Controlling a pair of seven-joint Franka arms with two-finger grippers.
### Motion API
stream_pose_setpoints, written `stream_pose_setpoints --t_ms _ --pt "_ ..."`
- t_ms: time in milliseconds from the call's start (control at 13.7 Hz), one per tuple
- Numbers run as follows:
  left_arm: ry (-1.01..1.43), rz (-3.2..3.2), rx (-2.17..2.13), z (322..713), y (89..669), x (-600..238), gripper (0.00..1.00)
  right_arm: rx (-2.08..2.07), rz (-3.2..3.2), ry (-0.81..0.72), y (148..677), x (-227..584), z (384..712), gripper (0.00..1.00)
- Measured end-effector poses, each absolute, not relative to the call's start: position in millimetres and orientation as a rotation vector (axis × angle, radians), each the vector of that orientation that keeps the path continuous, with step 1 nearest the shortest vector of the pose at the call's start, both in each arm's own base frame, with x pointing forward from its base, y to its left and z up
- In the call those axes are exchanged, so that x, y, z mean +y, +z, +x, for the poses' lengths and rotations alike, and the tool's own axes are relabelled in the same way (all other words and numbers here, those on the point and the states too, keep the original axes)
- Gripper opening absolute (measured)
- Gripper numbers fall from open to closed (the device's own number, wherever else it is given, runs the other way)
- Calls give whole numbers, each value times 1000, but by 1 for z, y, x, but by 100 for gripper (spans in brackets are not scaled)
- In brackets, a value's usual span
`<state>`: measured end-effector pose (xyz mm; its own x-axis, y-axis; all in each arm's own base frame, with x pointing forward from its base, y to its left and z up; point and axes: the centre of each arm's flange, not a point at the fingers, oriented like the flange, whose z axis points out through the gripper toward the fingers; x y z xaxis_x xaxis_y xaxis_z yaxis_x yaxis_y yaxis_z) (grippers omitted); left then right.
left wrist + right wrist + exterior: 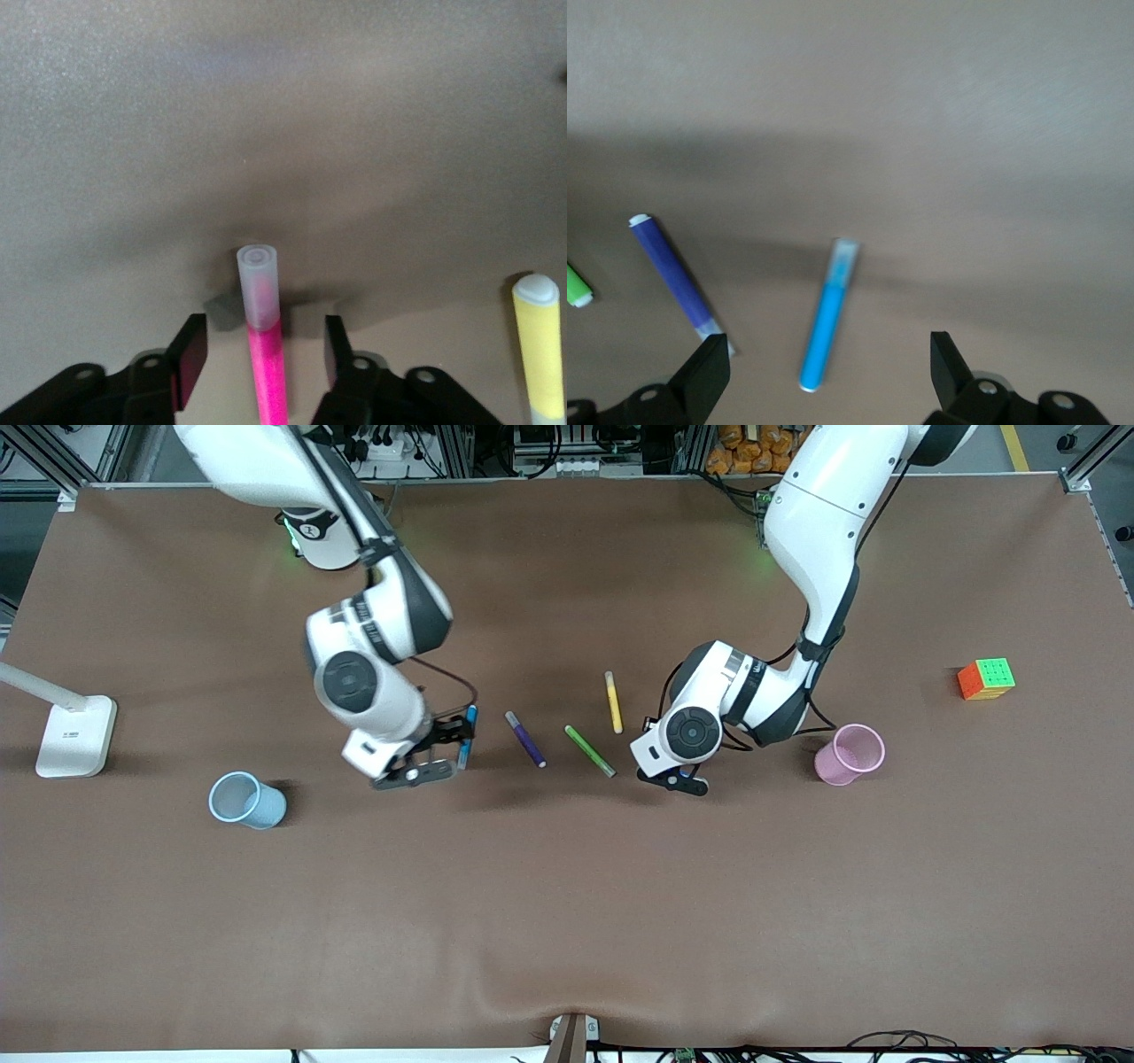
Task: Place pink and blue markers in matching cups
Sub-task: 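Lower the left gripper to the pink marker while the right gripper reaches the blue marker, then grasp the pink marker with the left gripper while the right gripper grasps the blue marker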
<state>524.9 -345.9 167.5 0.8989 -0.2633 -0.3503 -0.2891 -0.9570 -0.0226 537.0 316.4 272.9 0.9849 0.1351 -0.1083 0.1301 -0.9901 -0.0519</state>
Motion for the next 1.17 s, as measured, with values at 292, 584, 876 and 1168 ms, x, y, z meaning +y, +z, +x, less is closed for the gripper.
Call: stream_pose_setpoints --t_ms 292,584,876,1168 --pt "514 -2961 467 525 166 -349 17 -146 -3086 76 214 342 508 100" --pt "433 -2977 348 542 184 -349 18 -140 -3099 71 184 336 506 100" --pt "281 -2998 244 591 276 -320 18 -131 -3104 70 183 332 508 100" --pt "169 -3042 102 628 389 -229 18 -57 -3111 79 183 331 508 100"
